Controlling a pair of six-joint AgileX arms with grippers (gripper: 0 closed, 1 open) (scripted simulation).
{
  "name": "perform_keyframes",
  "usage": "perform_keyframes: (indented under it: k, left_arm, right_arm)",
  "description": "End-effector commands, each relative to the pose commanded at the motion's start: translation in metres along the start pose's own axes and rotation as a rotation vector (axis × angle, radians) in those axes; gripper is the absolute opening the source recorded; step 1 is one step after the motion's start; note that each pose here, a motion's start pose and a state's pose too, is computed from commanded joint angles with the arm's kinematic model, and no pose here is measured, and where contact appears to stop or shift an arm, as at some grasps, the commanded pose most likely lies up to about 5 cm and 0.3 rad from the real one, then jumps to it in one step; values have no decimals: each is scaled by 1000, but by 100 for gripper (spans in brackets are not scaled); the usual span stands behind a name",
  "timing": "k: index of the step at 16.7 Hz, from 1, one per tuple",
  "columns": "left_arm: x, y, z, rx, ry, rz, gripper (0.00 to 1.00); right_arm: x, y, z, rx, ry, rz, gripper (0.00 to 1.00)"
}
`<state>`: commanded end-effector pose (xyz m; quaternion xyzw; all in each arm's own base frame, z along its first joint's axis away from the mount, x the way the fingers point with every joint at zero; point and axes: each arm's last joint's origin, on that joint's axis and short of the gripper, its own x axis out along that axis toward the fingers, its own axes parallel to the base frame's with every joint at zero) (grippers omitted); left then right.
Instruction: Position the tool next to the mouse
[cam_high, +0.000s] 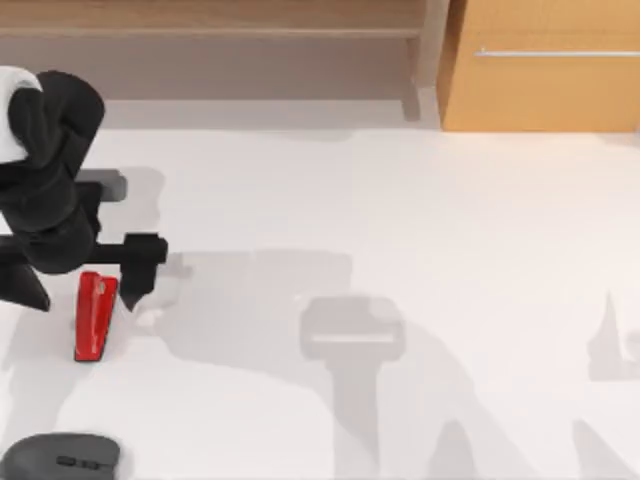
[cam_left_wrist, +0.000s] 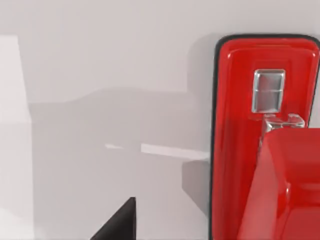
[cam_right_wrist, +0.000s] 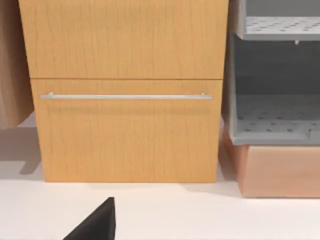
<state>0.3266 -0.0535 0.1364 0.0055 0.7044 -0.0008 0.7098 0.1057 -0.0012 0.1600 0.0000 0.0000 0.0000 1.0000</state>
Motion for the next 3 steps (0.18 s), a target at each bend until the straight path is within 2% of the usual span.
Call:
perform_keyframes:
  k: [3]
  left_arm:
    - [0,0,0,0,0,0,100]
  right_arm:
    - [0,0,0,0,0,0,100]
